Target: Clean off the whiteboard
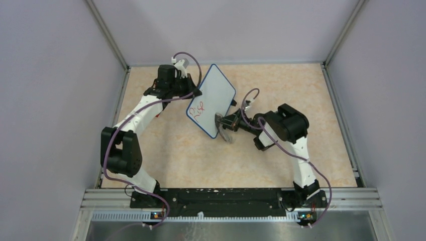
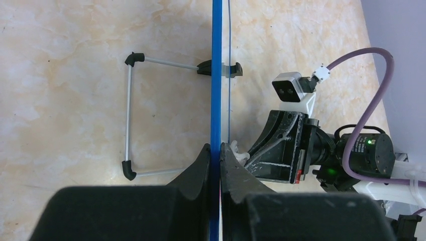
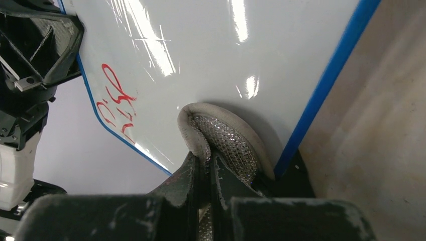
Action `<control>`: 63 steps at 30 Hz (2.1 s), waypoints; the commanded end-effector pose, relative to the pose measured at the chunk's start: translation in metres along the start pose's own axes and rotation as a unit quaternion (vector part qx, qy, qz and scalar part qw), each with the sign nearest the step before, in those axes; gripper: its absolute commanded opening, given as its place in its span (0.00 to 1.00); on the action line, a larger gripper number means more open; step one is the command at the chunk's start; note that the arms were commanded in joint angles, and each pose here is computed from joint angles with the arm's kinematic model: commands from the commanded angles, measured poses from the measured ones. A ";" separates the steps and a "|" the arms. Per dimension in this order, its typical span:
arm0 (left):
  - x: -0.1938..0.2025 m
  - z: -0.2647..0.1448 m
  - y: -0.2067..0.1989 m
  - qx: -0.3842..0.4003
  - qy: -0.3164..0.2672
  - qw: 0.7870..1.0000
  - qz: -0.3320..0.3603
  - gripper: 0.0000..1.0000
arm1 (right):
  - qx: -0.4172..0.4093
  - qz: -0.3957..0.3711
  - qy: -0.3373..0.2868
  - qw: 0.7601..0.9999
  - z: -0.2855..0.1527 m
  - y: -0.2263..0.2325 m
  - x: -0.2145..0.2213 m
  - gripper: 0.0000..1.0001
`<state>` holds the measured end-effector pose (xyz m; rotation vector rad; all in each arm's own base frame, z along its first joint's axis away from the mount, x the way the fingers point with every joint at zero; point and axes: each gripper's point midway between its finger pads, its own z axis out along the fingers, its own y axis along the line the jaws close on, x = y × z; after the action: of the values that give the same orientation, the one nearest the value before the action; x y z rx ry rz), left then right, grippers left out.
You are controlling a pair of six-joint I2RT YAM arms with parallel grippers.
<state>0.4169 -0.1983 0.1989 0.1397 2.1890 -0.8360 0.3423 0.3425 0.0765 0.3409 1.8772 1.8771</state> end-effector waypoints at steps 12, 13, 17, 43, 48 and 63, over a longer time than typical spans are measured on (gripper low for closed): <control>0.007 -0.004 -0.013 0.014 0.013 1.000 -0.010 0.00 | -0.096 -0.121 0.068 0.986 0.039 0.074 0.046 0.00; 0.007 -0.004 -0.013 0.014 0.012 1.000 -0.010 0.00 | -0.093 -0.101 0.059 0.989 0.034 0.065 0.037 0.00; 0.007 -0.004 -0.014 0.016 0.012 1.000 -0.011 0.00 | -0.064 -0.029 0.024 0.997 0.016 0.022 0.012 0.00; 0.007 -0.004 -0.013 0.014 0.013 1.000 -0.011 0.00 | -0.055 -0.143 0.037 0.988 0.022 0.074 0.021 0.00; 0.007 -0.003 -0.012 0.012 0.013 1.000 -0.012 0.00 | -0.050 -0.176 -0.014 0.983 0.014 0.104 -0.042 0.00; 0.008 -0.003 -0.005 -0.012 0.012 0.999 -0.028 0.00 | 0.059 -0.161 -0.114 0.979 0.084 0.116 -0.135 0.00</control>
<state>0.4149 -0.1955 0.1983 0.0905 2.2096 -0.8255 0.4614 0.3461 0.2200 0.2043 1.7337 1.4990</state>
